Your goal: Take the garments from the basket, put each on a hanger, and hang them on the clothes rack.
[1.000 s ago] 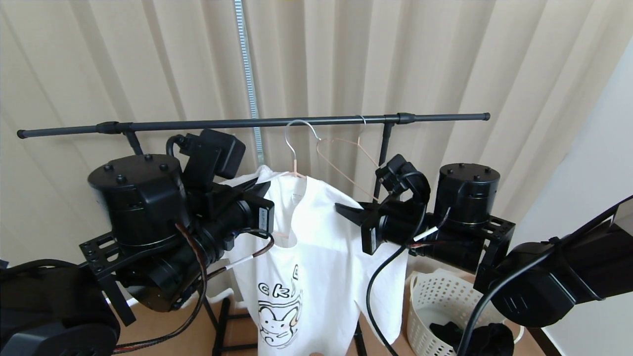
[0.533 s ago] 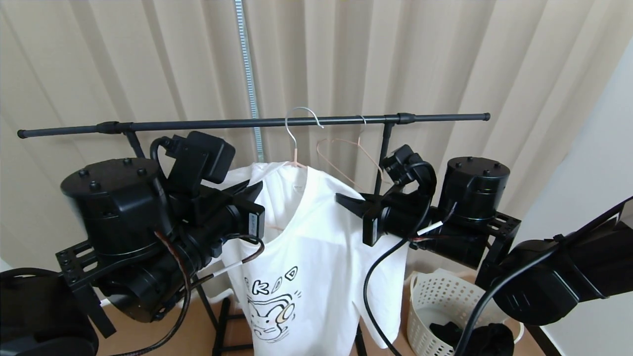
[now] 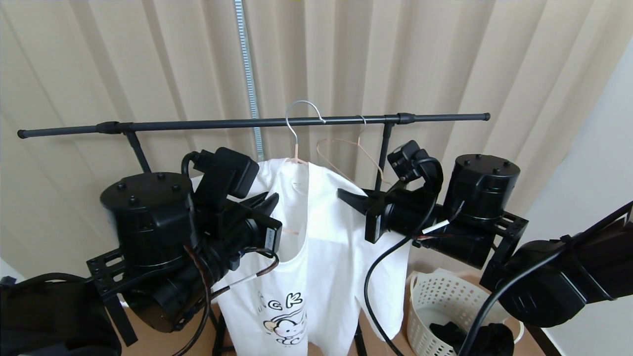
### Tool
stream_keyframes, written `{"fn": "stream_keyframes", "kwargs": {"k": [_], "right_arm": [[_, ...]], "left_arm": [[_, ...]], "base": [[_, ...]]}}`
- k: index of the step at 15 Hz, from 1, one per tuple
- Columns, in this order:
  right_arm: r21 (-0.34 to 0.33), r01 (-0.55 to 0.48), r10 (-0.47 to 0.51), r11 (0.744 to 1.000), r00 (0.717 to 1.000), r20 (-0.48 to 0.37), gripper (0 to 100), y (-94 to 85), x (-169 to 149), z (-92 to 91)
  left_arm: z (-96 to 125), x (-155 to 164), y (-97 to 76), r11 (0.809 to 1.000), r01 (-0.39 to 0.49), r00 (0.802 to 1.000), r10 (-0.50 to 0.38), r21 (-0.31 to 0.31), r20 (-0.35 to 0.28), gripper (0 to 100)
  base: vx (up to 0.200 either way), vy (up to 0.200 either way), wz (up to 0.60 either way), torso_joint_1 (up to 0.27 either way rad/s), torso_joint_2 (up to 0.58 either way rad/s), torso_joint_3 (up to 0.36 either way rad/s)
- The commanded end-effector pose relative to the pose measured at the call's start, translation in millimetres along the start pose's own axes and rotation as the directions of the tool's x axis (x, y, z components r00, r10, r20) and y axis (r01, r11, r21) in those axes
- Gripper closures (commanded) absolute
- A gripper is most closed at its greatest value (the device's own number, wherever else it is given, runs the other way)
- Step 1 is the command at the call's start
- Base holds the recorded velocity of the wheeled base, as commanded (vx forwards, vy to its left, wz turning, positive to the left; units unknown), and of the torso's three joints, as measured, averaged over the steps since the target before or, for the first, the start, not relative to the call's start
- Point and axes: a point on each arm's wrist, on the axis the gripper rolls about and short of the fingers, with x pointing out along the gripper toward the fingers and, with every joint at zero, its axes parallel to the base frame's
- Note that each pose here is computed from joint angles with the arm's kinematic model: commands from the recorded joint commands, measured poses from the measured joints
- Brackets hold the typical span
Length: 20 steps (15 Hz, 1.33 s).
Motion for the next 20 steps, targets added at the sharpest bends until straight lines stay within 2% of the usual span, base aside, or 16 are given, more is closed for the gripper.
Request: {"fn": "stream_keyframes", "kwargs": {"k": [1,6,9,12,14,16,18,19,20], "right_arm": [[-0.002,-0.001,0.001,1.000,1.000,0.006,100,0.7,-2.2,1.0],[-0.004,-0.003,0.003,1.000,1.000,0.018,100,0.0,-1.4,0.6],[0.000,0.017,-0.017,1.000,1.000,0.014,100,-8.3,-1.2,-1.1],[0.002,-0.015,0.015,1.000,1.000,0.014,100,-16.4,-5.3,-0.8],[0.006,-0.024,0.024,1.000,1.000,0.008,100,-25.8,-7.2,-2.6],[0.009,-0.053,0.053,0.999,0.999,0.002,100,-31.9,-9.3,-4.3],[0.018,-0.078,0.078,0.997,0.997,-0.010,100,-37.6,-13.1,-7.5],[0.018,-0.087,0.087,0.996,0.996,-0.013,100,-38.6,-14.1,-8.5],[0.022,-0.108,0.108,0.994,0.994,-0.018,100,-40.3,-15.7,-10.0]], "left_arm": [[-7.0,8.3,-4.1,1.000,0.005,1.000,-0.004,0.008,-0.024,0],[3.5,-2.5,-7.0,1.000,0.024,1.000,-0.024,-0.005,0.015,0],[11.8,-20.4,1.0,1.000,0.021,0.998,-0.020,-0.018,0.051,0],[18.3,-33.8,9.2,0.999,0.009,0.997,-0.006,-0.032,0.083,0],[24.1,-43.7,30.5,0.997,-0.053,0.992,0.058,-0.049,0.108,0],[29.2,-52.0,50.7,0.993,-0.104,0.989,0.109,-0.054,0.097,0],[34.6,-66.1,77.4,0.998,-0.046,0.997,0.049,-0.042,0.061,0],[34.7,-69.7,84.8,0.999,-0.020,0.999,0.022,-0.033,0.033,0],[34.4,-74.4,101.1,0.998,0.044,0.998,-0.046,-0.043,-0.034,0]], "base": [[0.000,0.000,0.00,0.000,0.00,0.000],[0.000,0.000,0.00,0.000,0.00,0.000],[0.000,0.000,0.00,0.000,0.00,0.000],[0.000,0.000,0.00,0.000,0.00,0.000],[0.000,0.000,0.00,0.000,0.00,0.000],[0.000,0.000,0.00,0.000,0.00,0.000],[0.000,0.000,0.00,0.000,0.00,0.000],[0.000,0.000,0.00,0.000,0.00,0.000],[0.000,0.000,0.00,0.000,0.00,0.000]]}}
